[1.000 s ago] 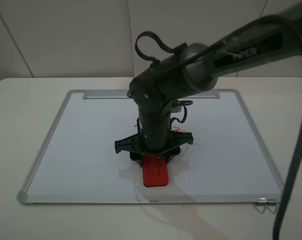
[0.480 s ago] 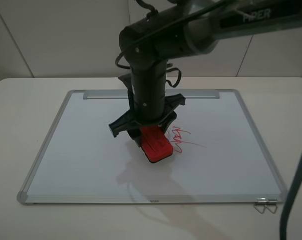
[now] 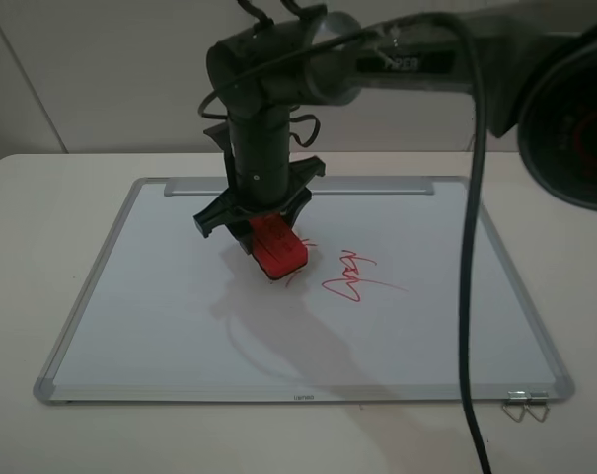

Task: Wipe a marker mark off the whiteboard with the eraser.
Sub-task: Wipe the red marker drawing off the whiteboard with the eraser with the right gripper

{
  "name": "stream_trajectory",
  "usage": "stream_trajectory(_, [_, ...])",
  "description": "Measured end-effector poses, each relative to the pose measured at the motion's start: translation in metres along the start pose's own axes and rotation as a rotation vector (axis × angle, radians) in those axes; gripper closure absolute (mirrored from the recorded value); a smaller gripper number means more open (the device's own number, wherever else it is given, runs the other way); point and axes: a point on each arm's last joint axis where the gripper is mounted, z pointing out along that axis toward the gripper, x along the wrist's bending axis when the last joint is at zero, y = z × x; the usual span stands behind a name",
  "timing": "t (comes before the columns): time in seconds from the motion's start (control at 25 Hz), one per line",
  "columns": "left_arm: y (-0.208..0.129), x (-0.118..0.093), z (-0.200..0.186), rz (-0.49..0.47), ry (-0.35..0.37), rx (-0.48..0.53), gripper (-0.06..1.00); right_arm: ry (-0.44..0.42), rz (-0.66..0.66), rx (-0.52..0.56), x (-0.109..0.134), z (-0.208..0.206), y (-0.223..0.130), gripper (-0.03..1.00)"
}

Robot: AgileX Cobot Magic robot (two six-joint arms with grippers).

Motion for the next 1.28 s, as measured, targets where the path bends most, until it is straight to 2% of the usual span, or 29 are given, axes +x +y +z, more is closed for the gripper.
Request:
stream_trajectory(0.4, [0.0, 0.0, 0.0, 0.0, 0.0, 0.0, 0.17, 0.023, -0.021, 0.102, 0.022, 0.048, -0.003, 0.47])
stream_trajectory(0.8, [0.0, 0.0, 0.0, 0.0, 0.0, 0.0, 0.17, 0.014, -0.033, 0.102, 0.024, 0.052, -0.002, 0.47])
stream_trajectory(1.04, [0.0, 0.0, 0.0, 0.0, 0.0, 0.0, 0.17, 0.03, 0.012, 0.097, 0.006, 0.056, 0.003, 0.47])
stream_trajectory(1.28, [0.0, 0.0, 0.0, 0.0, 0.0, 0.0, 0.17, 0.028, 0.061, 0.074, -0.034, 0.061, 0.011, 0.47])
